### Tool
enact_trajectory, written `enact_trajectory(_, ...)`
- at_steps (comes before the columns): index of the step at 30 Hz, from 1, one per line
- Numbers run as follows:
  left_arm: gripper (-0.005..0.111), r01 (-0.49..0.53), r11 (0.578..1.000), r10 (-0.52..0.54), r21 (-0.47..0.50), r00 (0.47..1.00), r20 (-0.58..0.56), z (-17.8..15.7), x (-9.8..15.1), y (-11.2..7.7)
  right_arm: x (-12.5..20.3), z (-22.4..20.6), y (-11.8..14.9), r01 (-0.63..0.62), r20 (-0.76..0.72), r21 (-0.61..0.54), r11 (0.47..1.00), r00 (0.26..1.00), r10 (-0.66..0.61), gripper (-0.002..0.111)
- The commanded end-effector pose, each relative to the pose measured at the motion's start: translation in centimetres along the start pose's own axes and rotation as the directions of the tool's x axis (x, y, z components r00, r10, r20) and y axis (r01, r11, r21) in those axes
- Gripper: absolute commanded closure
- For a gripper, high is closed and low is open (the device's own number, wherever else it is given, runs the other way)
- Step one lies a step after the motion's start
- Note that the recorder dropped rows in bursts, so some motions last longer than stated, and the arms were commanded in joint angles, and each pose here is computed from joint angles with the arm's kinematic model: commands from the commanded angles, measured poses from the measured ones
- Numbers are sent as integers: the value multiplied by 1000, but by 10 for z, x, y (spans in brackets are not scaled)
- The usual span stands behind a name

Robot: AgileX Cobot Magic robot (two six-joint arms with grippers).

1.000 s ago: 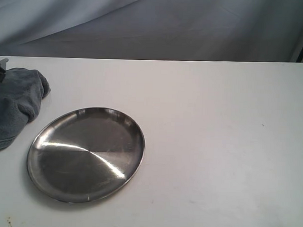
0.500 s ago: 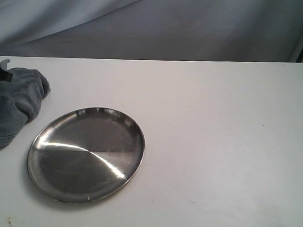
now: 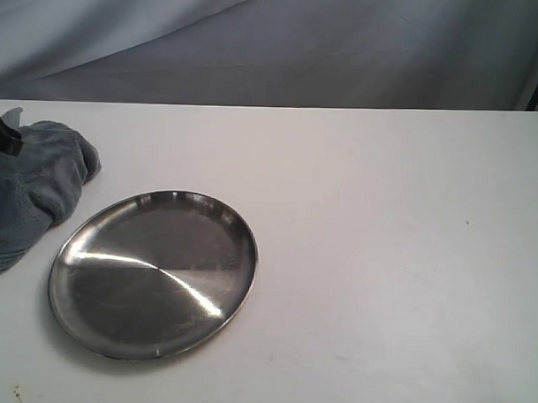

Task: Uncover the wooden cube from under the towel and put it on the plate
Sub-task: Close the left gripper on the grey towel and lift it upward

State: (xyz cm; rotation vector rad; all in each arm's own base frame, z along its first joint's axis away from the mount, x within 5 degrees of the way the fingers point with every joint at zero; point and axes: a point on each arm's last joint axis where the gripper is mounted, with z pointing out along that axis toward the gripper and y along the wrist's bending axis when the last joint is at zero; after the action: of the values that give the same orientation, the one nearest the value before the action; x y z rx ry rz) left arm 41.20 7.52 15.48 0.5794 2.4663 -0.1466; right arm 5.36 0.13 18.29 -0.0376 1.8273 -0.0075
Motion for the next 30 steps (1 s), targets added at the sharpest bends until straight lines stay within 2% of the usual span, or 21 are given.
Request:
enact_trajectory(1, 107, 9, 878, 63, 478, 989, -135, 26, 30, -57, 0, 0, 0, 2, 9, 0, 1000, 1000, -2, 108)
enact_trajectory(6, 107, -108, 866, 176, 488, 980, -96, 38, 14, -86, 0, 0, 0, 2, 9, 0, 1000, 1000, -2, 108)
enact_trajectory(9, 107, -204, 895, 247, 395, 967, -60, 51, -3, -109, 0, 0, 0, 2, 9, 0, 1000, 1000, -2, 108)
enact_trajectory(10, 107, -231, 892, 271, 388, 961, -51, 54, -8, -119, 0, 0, 0, 2, 9, 0, 1000, 1000, -2, 108)
enact_trajectory(13, 107, -297, 872, 332, 389, 943, -26, 57, -14, -135, 0, 0, 0, 2, 9, 0, 1000, 1000, -2, 108)
enact_trajectory(20, 107, -351, 876, 356, 330, 933, 47, 26, -36, -136, 0, 0, 0, 2, 9, 0, 1000, 1000, -2, 108)
enact_trajectory(24, 107, -414, 883, 393, 221, 910, 133, -15, -60, -134, 0, 0, 0, 2, 9, 0, 1000, 1000, -2, 108)
enact_trajectory(30, 107, -448, 887, 423, 107, 885, 196, -53, -76, -132, 0, 0, 0, 2, 9, 0, 1000, 1000, -2, 108)
